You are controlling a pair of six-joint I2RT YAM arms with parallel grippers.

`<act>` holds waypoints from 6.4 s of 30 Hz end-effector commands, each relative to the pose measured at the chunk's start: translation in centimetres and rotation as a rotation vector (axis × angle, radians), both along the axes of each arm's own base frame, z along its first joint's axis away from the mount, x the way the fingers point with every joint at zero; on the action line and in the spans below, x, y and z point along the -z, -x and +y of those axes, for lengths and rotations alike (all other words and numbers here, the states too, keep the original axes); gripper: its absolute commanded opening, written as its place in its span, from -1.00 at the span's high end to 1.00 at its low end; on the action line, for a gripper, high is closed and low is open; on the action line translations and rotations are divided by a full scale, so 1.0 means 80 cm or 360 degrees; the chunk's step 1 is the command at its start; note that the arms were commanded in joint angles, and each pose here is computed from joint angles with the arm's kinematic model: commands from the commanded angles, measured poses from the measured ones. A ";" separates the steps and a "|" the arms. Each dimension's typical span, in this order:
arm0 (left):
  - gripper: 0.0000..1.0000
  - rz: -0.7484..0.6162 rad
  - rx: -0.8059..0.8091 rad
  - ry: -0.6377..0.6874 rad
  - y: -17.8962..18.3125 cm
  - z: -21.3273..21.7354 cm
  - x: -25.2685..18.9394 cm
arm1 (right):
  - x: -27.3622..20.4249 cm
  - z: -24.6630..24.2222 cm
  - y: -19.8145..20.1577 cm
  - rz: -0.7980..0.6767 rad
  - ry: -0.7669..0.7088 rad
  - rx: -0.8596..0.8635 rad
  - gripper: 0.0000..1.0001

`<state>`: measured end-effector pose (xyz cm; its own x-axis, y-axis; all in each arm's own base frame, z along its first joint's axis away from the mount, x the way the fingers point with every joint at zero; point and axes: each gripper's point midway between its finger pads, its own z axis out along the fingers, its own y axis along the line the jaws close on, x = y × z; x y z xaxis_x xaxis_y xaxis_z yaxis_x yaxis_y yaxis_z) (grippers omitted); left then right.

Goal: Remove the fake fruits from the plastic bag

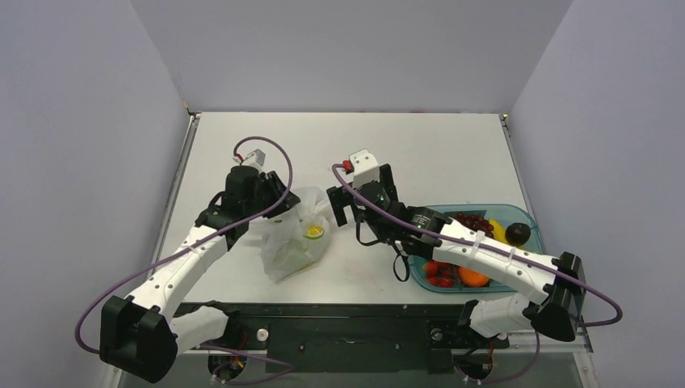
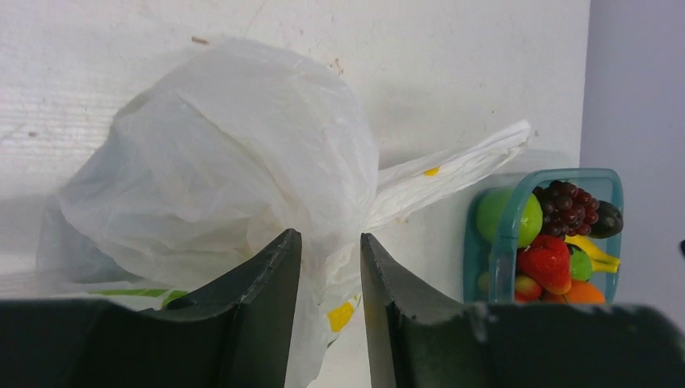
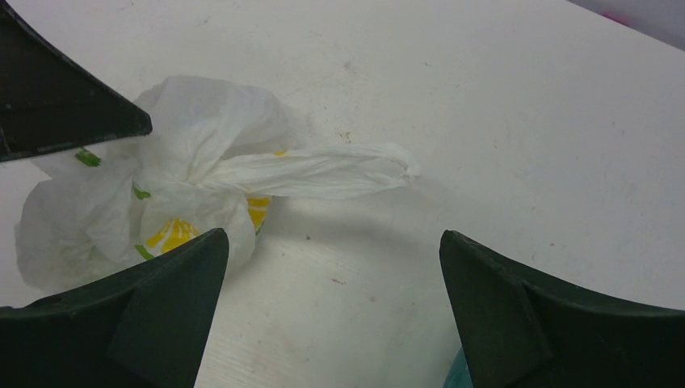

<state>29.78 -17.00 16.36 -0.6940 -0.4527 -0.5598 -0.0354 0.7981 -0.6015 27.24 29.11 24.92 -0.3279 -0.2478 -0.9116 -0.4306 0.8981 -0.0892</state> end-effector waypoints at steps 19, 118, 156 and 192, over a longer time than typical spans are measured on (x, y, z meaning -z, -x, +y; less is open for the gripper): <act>-0.29 0.0153 0.0776 -0.0259 -0.066 -0.013 0.003 | 0.023 0.125 0.061 0.0490 -0.1048 -0.0364 -0.95; 1.00 0.0202 0.0331 -0.0088 -0.114 0.082 0.018 | 0.208 0.134 0.127 0.0347 -0.0065 -0.0460 1.00; 1.00 0.0279 0.0477 -0.0143 -0.099 0.050 0.042 | 0.076 0.177 0.047 -0.0005 -0.0035 -0.0255 -0.21; 1.00 0.0307 0.0424 -0.0229 -0.110 0.067 0.049 | 0.131 0.220 0.043 0.0194 -0.0031 -0.0391 0.19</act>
<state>37.12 -12.00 10.50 -0.9095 -0.1663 -0.3810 0.0502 0.8658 -0.4979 23.69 46.00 14.18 -0.3683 -0.3436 -0.8639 -0.6379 0.7694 -0.0341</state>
